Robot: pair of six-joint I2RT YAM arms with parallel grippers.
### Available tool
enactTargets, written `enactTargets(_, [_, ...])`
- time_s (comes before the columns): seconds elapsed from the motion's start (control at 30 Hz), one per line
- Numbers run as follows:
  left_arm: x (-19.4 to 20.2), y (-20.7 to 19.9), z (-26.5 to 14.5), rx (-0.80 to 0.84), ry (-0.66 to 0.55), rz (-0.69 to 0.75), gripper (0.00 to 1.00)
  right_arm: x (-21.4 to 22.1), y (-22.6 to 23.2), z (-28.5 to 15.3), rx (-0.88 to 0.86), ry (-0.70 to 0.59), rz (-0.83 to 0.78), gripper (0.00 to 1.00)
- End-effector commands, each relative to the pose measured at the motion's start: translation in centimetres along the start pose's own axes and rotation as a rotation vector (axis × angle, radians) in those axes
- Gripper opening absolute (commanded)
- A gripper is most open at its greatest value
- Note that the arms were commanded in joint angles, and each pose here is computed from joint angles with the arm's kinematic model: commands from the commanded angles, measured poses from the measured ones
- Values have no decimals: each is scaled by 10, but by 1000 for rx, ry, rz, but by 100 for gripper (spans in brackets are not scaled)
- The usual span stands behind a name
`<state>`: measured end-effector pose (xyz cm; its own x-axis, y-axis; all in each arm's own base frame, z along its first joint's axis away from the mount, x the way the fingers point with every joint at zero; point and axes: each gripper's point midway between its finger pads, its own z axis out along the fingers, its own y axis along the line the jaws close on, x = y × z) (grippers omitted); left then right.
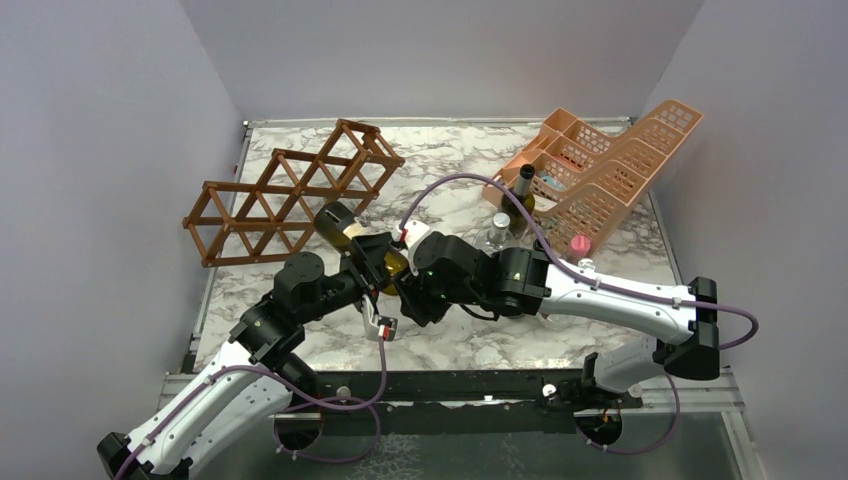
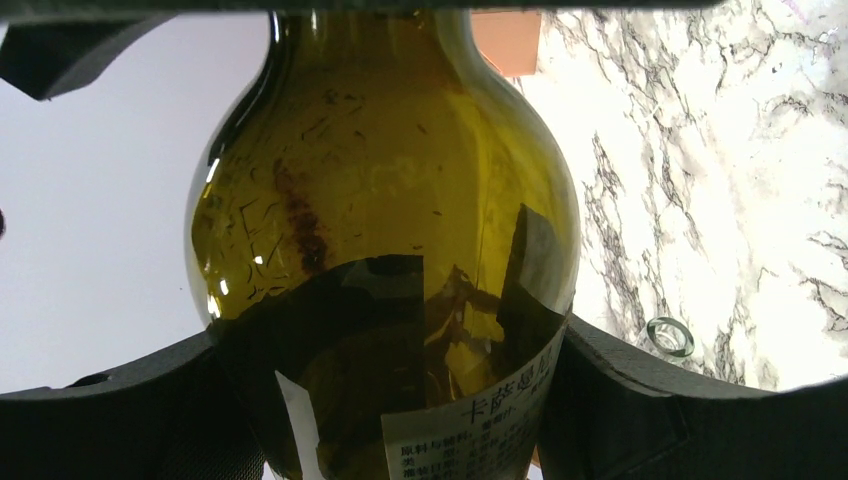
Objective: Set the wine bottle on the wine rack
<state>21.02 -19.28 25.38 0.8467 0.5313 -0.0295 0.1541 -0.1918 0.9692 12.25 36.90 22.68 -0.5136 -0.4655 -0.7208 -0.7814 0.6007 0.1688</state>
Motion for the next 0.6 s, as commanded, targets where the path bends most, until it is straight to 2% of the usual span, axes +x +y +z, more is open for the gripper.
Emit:
enactTargets(0.0, [2,31,-7,-104,24,92,0,-5,4,9,-1,-14,0,54])
enactTargets(0.2, [1,32,-6,-104,18,89,0,-8,4,15,4,-27,1,50])
enactTargets(0.4, [0,33,-6,-107,12,76,0,-5,3,16,8,-30,11,32])
enactTargets(0.47, [1,32,-6,-104,16,74,0,-3,3,17,5,-24,14,32])
enactTargets(0.57, [1,33,-5,-104,12,73,0,0,3,20,8,-14,19,38])
